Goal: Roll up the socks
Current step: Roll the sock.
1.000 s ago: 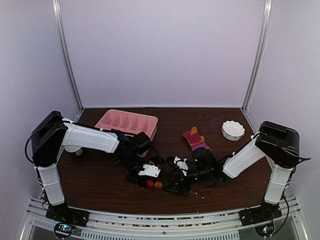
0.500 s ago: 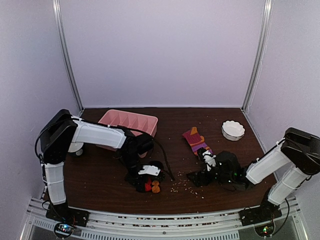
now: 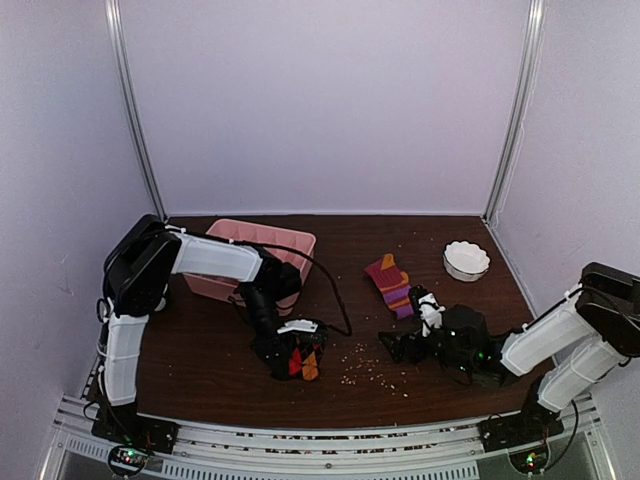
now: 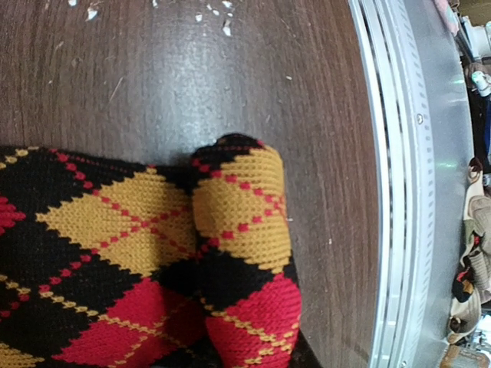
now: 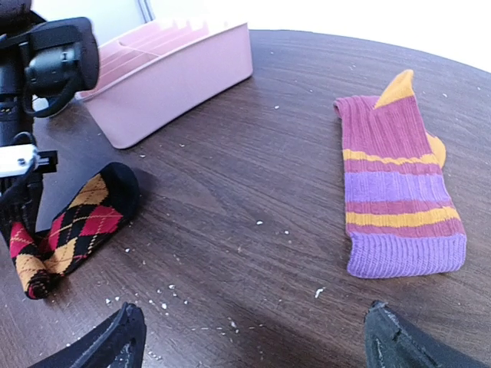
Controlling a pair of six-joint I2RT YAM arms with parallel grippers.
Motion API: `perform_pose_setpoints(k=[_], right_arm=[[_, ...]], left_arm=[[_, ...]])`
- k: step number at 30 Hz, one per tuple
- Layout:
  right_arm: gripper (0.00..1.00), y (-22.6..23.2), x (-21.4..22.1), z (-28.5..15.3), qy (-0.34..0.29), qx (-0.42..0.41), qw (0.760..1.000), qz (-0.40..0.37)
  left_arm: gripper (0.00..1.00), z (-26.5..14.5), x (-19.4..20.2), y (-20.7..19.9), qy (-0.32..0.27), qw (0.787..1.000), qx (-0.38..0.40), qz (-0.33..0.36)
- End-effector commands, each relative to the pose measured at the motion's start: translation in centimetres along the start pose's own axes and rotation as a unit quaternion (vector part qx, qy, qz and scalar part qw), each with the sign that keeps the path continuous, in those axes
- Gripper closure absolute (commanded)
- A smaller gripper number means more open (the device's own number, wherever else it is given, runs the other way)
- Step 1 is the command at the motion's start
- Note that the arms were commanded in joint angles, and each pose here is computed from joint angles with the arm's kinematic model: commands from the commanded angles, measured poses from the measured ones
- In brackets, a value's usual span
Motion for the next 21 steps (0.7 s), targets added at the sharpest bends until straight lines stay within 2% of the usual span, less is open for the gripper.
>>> perform_pose_setpoints(k=[1, 5, 6, 8, 9, 10, 11, 13, 14, 15, 18, 19, 20, 21], right_arm=[[0.0, 0.0, -0.6, -0.6, -0.014, 0.001, 1.0, -0.013], [0.0, -1.6, -1.9, -1.2, -0.028, 0.097, 0.995, -0.018], [0.01, -2.7, -2.6, -1.6, -0.048, 0.145, 0.988, 0.008], [0.0, -6.0, -2.9, -3.4, -0.097, 0.244, 0.955, 0.14], [0.01, -6.9, -2.9, -4.2, -0.114, 0.264, 0.941, 0.179], [0.0, -6.9, -3.2, -4.5, -0.127, 0.251, 0.941, 0.186], [0.0, -6.1, -3.3, -4.5, -0.127, 0.215, 0.954, 0.164], [0.14, -3.8, -2.8, -4.1, -0.112, 0.148, 0.978, 0.096], [0.21, -2.9, -2.0, -3.6, -0.087, 0.141, 0.985, 0.053], [0.26, -1.9, -1.2, -3.0, -0.058, 0.137, 0.989, 0.004], [0.29, 1.1, 0.3, -1.9, -0.013, 0.14, 0.987, -0.083], [0.27, 2.2, 0.6, -1.9, -0.01, 0.127, 0.987, -0.099], [0.17, 3.6, 0.9, -1.8, -0.003, 0.102, 0.988, -0.114], [0.03, 5.1, 1.2, -1.5, 0.01, 0.071, 0.99, -0.125]], left_arm=[[0.8, 0.7, 1.4, 0.6, 0.023, 0.999, 0.028, -0.039], [0.8, 1.2, 2.0, 0.9, 0.033, 0.998, 0.033, -0.048], [0.8, 1.1, 2.0, 1.0, 0.035, 0.998, 0.032, -0.049], [0.8, 1.1, 2.0, 1.1, 0.035, 0.998, 0.031, -0.05], [0.8, 1.1, 2.0, 1.1, 0.035, 0.998, 0.031, -0.05], [0.8, 1.1, 2.0, 1.1, 0.035, 0.998, 0.031, -0.051], [0.8, 1.1, 2.0, 1.1, 0.034, 0.998, 0.031, -0.053], [0.8, 1.2, 2.0, 1.1, 0.034, 0.997, 0.033, -0.054], [0.8, 1.2, 2.1, 1.1, 0.035, 0.997, 0.032, -0.055], [0.8, 1.2, 2.0, 1.2, 0.036, 0.997, 0.031, -0.055], [0.8, 1.1, 2.0, 1.4, 0.035, 0.997, 0.027, -0.057], [0.81, 1.1, 2.0, 1.4, 0.036, 0.997, 0.026, -0.059], [0.8, 1.1, 2.1, 1.5, 0.037, 0.997, 0.025, -0.059], [0.8, 1.1, 2.1, 1.6, 0.039, 0.997, 0.022, -0.06]])
Point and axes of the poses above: each gripper's point midway between its finger pads, its own z axis out along the fingers, its own y axis along the line the jaws close on, x = y × z, the point moved 4 cm from there along -z, back along the fingers, and after that the axes turned 8 degrees about z, right-handed, at the moved point
